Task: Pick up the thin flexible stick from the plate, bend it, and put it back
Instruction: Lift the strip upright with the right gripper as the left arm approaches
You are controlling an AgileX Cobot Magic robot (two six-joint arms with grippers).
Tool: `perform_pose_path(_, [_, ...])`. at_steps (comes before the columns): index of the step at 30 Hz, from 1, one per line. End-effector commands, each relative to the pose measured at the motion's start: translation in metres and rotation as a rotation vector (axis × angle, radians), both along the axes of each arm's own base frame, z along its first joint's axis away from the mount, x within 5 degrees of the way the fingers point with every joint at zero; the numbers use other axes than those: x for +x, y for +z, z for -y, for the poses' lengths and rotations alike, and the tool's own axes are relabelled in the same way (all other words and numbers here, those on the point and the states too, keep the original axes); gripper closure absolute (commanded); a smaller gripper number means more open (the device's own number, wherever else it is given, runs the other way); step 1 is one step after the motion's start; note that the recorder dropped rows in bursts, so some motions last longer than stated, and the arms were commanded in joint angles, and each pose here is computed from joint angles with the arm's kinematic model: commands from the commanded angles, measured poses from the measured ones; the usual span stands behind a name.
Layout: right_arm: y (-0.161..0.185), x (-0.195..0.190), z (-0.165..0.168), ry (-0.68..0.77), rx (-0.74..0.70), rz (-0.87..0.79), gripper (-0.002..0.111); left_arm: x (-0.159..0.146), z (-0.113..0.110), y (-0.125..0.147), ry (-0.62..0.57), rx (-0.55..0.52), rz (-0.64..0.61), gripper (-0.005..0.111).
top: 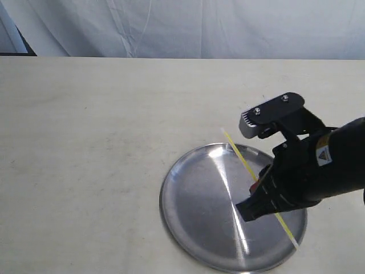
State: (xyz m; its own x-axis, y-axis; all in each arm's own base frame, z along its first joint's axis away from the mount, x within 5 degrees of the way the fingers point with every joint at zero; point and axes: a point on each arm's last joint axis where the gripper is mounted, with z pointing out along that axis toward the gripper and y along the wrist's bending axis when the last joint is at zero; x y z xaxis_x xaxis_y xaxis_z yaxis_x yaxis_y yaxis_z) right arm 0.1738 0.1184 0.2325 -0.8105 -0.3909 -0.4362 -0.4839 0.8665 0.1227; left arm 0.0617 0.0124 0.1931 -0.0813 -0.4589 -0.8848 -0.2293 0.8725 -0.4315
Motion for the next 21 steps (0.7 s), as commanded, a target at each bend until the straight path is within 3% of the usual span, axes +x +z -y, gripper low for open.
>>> perform_pose_path(1, [0.027, -0.025, 0.0, 0.097, 0.152, 0.02, 0.109, -0.001, 0.0, 0.0, -0.001, 0.013, 0.007, 0.107])
perform_pose_path(3, [0.035, -0.038, 0.0, 0.14, 0.236, 0.04, 0.109, 0.0, 0.001, 0.003, -0.017, 0.017, 0.048, 0.107])
perform_pose_path(4, [0.036, -0.046, 0.002, 0.135, 0.29, 0.051, 0.109, 0.001, 0.005, 0.012, -0.049, -0.023, 0.156, 0.107])
perform_pose_path(6, [0.033, -0.057, 0.006, 0.111, 0.351, 0.066, 0.109, 0.001, 0.009, 0.03, -0.102, -0.27, 0.376, 0.107])
perform_pose_path(8, [0.029, -0.065, 0.009, 0.092, 0.395, 0.061, 0.109, 0.001, 0.014, 0.038, -0.161, -0.269, 0.449, 0.107])
perform_pose_path(12, [0.025, -0.08, 0.012, 0.088, 0.5, 0.052, 0.109, 0.006, 0.036, 0.049, -0.411, -0.148, 0.412, 0.107])
perform_pose_path(13, [0.025, -0.086, 0.012, 0.102, 0.549, 0.056, 0.109, 0.012, 0.047, 0.061, -0.549, -0.046, 0.355, 0.107])
perform_pose_path(15, [0.028, -0.089, 0.012, 0.1, 0.604, 0.063, 0.109, 0.029, 0.052, 0.083, -0.637, 0.065, 0.28, 0.107])
perform_pose_path(18, [0.03, -0.09, 0.012, 0.093, 0.626, 0.06, 0.109, 0.052, 0.057, 0.106, -0.732, 0.002, 0.232, 0.107])
perform_pose_path(21, [0.032, -0.09, 0.011, 0.086, 0.65, 0.065, 0.109, 0.076, 0.074, 0.117, -1.021, -0.189, 0.133, 0.107])
